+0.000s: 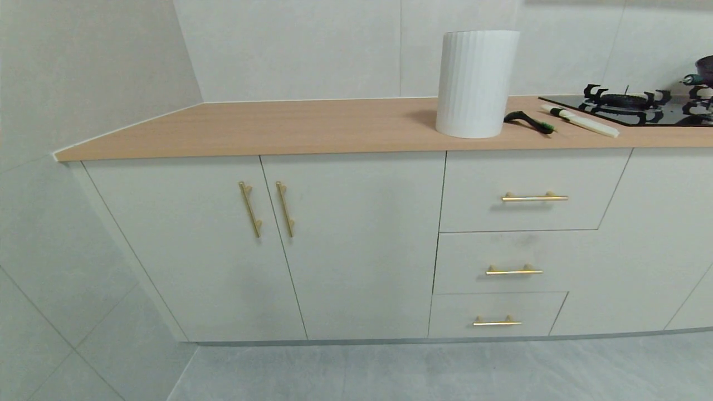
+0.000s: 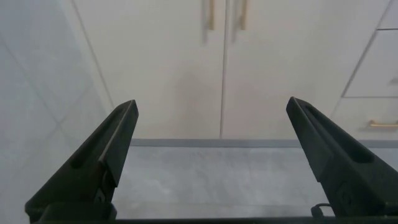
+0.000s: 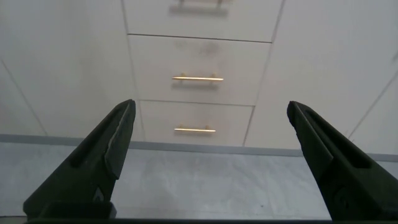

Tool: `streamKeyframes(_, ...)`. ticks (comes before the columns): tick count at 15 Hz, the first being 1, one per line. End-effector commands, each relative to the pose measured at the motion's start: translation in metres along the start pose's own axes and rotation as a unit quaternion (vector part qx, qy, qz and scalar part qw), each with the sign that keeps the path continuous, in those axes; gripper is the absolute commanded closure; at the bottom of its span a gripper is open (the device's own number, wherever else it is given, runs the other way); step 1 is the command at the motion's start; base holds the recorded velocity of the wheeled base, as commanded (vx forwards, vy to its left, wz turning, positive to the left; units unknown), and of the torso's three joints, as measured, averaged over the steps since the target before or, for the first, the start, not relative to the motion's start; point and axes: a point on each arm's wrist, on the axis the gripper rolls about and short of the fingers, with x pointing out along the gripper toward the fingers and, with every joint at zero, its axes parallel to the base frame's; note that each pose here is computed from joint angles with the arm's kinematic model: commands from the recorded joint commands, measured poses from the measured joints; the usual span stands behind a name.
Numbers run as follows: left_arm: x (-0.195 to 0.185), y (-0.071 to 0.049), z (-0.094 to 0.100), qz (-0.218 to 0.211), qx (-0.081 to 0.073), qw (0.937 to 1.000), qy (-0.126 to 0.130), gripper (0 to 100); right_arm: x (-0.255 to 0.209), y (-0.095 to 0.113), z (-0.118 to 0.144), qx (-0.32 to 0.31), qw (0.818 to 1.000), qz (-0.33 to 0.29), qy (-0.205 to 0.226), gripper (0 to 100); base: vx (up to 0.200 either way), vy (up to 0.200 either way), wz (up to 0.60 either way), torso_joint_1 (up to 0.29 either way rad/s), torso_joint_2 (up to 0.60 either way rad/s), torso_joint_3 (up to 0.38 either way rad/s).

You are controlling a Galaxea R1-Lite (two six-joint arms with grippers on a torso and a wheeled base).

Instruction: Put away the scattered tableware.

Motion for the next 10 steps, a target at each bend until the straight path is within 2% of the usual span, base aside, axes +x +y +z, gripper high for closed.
streamKeyframes(1, 0.0000, 0.0000, 0.0000, 0.001, 0.000, 1.0000, 0.000, 0, 0.0002, 0.0000, 0.0001, 0.000, 1.000, 0.000, 0.001, 0, 0.000, -0.200, 0.00, 0.002, 0.00, 0.007)
streamKeyframes(3, 0.0000, 0.0000, 0.0000, 0.000, -0.001, 1.0000, 0.000, 0, 0.0002, 0.0000, 0.0001, 0.000, 1.000, 0.001, 0.001, 0, 0.000, -0.200, 0.00, 0.005, 0.00, 0.002)
streamKeyframes(10, 0.0000, 0.0000, 0.0000, 0.001, -0.008, 1.0000, 0.000, 0, 0.0002, 0.0000, 0.0001, 0.001, 1.000, 0.000, 0.001, 0, 0.000, 0.000, 0.00, 0.000, 0.00, 0.000)
